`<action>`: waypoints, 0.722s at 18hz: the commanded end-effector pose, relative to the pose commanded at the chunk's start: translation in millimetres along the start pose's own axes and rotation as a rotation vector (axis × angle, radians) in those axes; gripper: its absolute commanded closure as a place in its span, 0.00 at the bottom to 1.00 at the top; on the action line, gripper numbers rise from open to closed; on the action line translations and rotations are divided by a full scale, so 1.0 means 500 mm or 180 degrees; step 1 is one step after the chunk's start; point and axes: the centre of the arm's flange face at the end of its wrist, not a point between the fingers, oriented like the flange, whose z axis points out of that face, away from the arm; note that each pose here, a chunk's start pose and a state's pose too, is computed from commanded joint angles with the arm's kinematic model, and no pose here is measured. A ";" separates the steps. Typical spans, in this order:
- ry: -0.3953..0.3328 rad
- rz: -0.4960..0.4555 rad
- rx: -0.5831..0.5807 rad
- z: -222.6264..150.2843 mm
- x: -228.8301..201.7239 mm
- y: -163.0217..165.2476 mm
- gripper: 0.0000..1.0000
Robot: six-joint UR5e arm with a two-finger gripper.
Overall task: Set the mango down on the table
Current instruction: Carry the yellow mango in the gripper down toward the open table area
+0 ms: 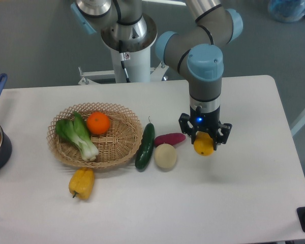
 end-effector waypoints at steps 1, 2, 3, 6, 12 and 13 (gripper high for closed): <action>0.0003 0.0019 -0.0013 0.002 0.005 -0.004 0.73; -0.0004 0.0028 -0.0035 0.004 0.006 -0.006 0.73; -0.0015 0.0038 -0.0043 0.004 0.004 -0.009 0.73; -0.0039 0.0070 -0.0027 -0.002 0.002 -0.028 0.73; -0.0006 0.0131 0.0019 0.029 0.029 -0.119 0.73; -0.0014 0.0133 0.0041 0.030 0.039 -0.145 0.73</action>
